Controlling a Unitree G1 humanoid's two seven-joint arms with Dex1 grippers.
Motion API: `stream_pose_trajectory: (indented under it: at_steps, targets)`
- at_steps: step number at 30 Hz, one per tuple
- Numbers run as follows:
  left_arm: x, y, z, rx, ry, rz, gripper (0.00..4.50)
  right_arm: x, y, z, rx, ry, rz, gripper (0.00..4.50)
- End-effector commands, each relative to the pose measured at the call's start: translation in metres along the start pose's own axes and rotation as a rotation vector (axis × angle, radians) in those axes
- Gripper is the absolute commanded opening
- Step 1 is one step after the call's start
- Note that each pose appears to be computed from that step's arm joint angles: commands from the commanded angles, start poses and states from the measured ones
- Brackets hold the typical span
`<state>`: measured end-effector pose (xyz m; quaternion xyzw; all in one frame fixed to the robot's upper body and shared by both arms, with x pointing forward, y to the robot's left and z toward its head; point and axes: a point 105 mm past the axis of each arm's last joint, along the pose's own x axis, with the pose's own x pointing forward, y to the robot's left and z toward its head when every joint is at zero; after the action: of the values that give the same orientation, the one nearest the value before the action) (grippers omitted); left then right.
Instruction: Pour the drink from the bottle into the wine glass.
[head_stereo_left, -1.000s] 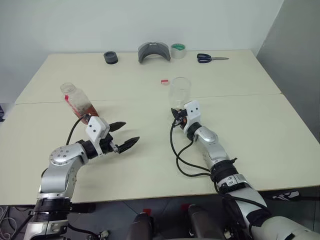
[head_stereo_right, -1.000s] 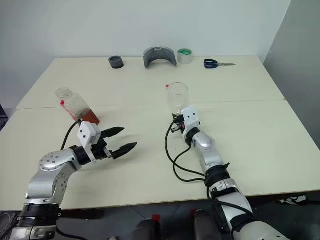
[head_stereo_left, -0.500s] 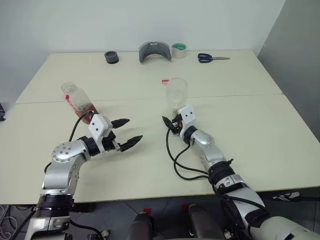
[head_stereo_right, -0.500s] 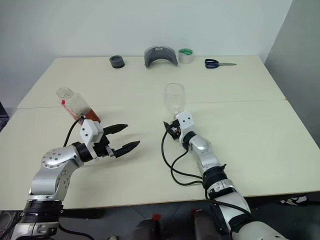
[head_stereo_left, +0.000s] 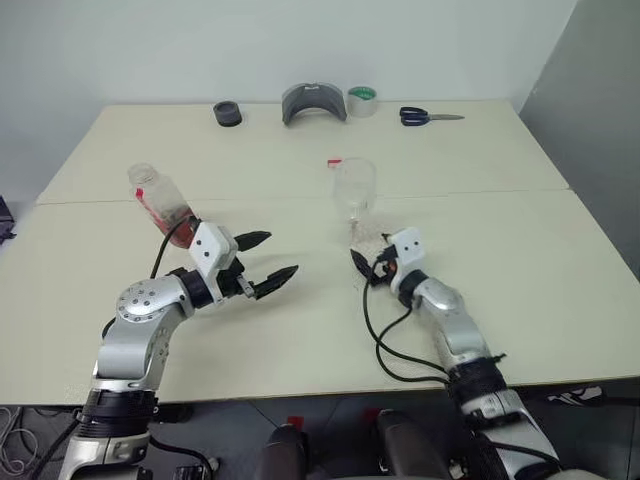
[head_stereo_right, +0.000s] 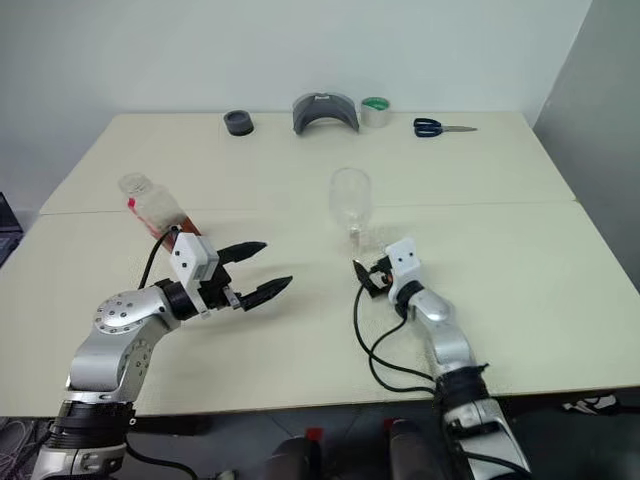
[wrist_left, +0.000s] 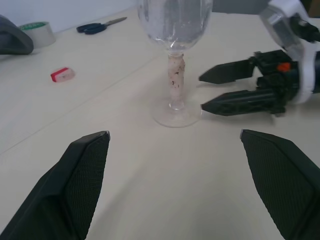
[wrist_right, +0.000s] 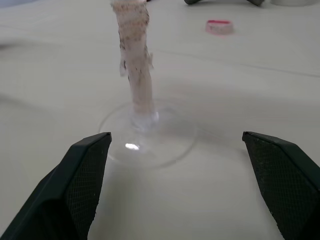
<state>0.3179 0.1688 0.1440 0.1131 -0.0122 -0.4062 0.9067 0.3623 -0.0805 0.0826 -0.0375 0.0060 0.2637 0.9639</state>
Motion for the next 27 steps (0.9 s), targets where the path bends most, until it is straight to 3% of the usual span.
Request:
stream_pose_trajectory:
  at_steps: [1,7,13,27]
  targets:
    - [0.003,-0.003,0.015,0.024,-0.054,0.015,4.5,-0.016,0.001,0.018,-0.032,-0.046,-0.02,4.47]
    - [0.006,-0.004,0.016,0.015,-0.07,0.077,4.5,-0.042,-0.001,0.019,-0.152,-0.043,-0.077,4.47]
    - [0.007,-0.001,0.016,0.018,-0.07,0.124,4.5,-0.061,0.005,0.02,-0.071,-0.07,-0.11,4.47]
    - [0.009,0.013,0.018,0.03,-0.08,0.308,4.5,-0.07,-0.002,0.038,-0.085,-0.145,-0.077,4.47]
